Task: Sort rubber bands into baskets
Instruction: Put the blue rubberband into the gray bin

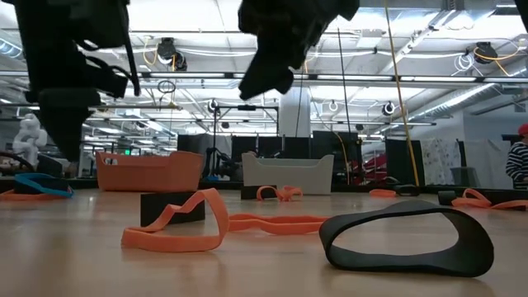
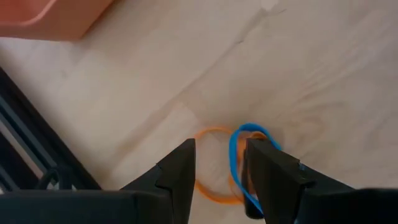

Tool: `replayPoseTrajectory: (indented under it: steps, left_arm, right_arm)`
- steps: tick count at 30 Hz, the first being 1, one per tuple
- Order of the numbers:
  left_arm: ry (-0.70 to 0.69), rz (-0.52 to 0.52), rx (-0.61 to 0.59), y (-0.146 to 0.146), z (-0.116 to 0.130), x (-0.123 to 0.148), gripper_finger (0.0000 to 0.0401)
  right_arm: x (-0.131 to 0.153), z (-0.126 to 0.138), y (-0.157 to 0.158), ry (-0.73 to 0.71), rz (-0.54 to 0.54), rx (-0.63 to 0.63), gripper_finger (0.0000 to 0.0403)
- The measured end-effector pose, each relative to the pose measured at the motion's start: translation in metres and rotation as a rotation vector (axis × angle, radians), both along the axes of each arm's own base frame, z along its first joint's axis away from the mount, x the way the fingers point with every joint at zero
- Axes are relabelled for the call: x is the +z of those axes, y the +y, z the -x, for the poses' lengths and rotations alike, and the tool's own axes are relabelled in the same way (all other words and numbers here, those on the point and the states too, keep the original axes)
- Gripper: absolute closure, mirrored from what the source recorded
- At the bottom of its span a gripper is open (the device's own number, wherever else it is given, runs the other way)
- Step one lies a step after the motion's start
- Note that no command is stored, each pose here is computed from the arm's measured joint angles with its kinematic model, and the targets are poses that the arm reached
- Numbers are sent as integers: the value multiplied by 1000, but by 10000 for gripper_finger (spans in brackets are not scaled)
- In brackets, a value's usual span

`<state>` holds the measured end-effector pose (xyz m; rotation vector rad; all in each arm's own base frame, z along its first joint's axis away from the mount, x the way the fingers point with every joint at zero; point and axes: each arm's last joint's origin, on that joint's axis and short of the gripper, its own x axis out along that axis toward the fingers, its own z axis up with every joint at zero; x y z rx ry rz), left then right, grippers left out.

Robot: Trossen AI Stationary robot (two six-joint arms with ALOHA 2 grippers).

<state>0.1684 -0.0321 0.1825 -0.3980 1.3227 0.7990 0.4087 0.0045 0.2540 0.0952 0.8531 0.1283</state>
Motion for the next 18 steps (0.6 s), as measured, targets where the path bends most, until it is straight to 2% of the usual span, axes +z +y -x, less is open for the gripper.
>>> replayPoseTrajectory:
  steps: [3, 9, 18]
  left_arm:
    - [39, 0, -6, 2, -3, -5, 251]
    - [104, 65, -20, -1, -5, -12, 251]
    - [126, 101, -23, -3, -5, -14, 251]
  right_arm:
    - [1, -1, 12, -22, 0, 29, 287]
    - [2, -1, 24, -26, 4, 61, 287]
    - [1, -1, 28, -28, 14, 79, 287]
